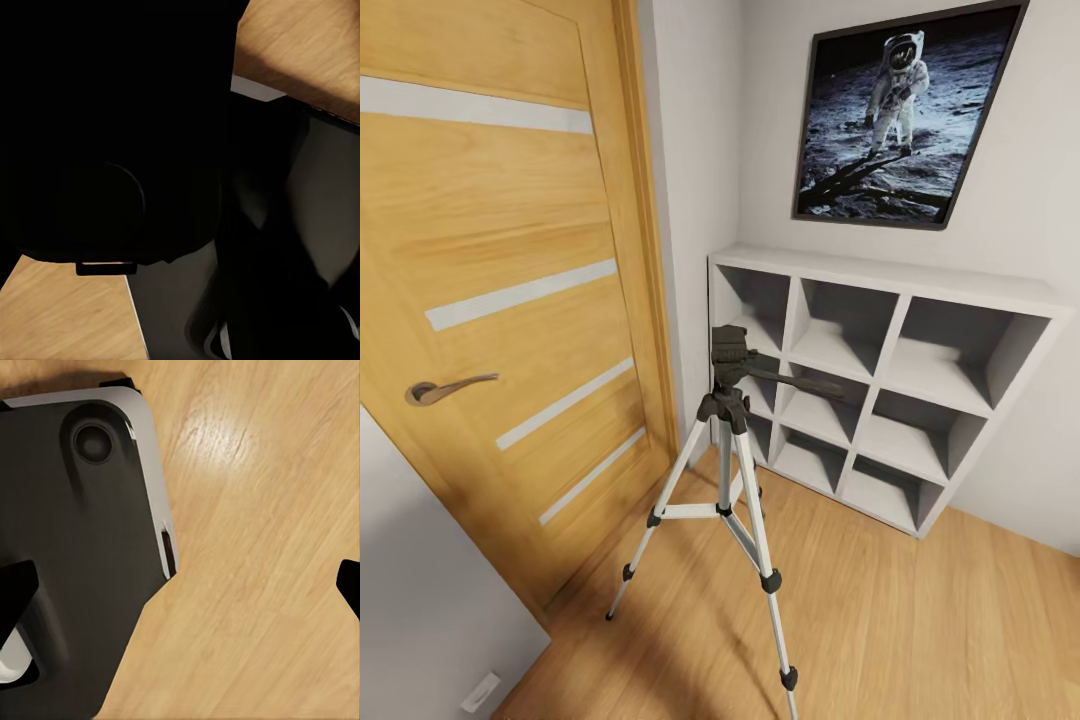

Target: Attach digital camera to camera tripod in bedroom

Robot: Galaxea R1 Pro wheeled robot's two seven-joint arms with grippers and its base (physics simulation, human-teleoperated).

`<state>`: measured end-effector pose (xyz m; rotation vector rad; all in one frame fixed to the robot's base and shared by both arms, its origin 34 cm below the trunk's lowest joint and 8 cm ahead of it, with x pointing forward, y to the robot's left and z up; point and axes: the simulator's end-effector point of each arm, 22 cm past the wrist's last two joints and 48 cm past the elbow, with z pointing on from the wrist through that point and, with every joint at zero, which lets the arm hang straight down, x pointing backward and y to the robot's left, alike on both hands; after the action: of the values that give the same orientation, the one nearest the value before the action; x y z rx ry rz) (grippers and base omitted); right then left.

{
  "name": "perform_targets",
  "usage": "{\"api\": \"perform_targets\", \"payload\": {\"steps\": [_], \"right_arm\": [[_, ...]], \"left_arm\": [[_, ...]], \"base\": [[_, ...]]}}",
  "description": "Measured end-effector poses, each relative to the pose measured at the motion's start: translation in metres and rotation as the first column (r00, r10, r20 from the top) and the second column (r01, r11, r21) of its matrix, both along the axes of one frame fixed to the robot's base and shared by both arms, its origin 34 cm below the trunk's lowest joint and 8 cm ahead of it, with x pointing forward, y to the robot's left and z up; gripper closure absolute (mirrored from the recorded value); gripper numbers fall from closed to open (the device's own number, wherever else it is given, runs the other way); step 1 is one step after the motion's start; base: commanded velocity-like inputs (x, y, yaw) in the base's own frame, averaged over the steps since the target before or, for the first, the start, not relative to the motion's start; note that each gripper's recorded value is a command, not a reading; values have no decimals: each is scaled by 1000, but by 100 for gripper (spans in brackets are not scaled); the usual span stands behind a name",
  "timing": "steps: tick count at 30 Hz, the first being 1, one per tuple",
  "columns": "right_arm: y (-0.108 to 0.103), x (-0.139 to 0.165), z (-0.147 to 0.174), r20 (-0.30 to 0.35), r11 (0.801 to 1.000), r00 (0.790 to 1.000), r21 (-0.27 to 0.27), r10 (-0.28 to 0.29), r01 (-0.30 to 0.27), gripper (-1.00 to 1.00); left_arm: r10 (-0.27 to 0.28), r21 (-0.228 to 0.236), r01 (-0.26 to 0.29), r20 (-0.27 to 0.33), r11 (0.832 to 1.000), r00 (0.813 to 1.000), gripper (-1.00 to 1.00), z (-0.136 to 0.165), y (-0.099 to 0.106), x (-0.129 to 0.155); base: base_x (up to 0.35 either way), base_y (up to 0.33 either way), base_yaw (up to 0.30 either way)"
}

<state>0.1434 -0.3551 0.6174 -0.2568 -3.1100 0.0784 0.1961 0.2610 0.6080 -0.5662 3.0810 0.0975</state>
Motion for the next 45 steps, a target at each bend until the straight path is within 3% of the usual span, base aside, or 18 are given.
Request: {"api": "perform_targets", "payload": {"steps": [33, 36, 38, 39, 40, 43, 44, 45], "right_arm": [[-4, 5, 0, 12, 1000, 1000, -11, 22, -22, -100], [-49, 64, 8, 112, 995, 993, -87, 47, -37, -100], [-82, 124, 24, 187, 990, 980, -132, 67, -42, -100], [-93, 158, 39, 203, 993, 977, -115, 60, -37, -100], [-111, 207, 68, 270, 991, 961, -130, 68, -33, -100], [-115, 254, 106, 323, 995, 945, -95, 61, -31, -100], [-80, 303, 144, 357, 997, 931, -16, 79, -79, -100], [-89, 363, 206, 488, 990, 861, -98, 140, -105, -100]], "left_arm": [[-1, 0, 1, 0, 1000, 1000, 100, 0, 0, 0], [-1, 0, 1, 0, 1000, 1000, 100, 0, 0, 0], [-1, 0, 1, 0, 1000, 1000, 100, 0, 0, 0], [-1, 0, 1, 0, 1000, 1000, 100, 0, 0, 0], [-2, 0, 2, 1, 1000, 1000, 100, 0, 0, 0], [-2, 0, 2, 0, 1000, 1000, 100, 0, 0, 0], [-3, -2, 3, 1, 1000, 1000, 100, 0, -1, 0], [-3, -3, 3, 1, 1000, 1000, 100, 0, -1, 0]], "base": [[41, -26, 0], [0, 0, 0], [0, 0, 0], [0, 0, 0], [0, 0, 0], [0, 0, 0], [0, 0, 0], [0, 0, 0]]}}
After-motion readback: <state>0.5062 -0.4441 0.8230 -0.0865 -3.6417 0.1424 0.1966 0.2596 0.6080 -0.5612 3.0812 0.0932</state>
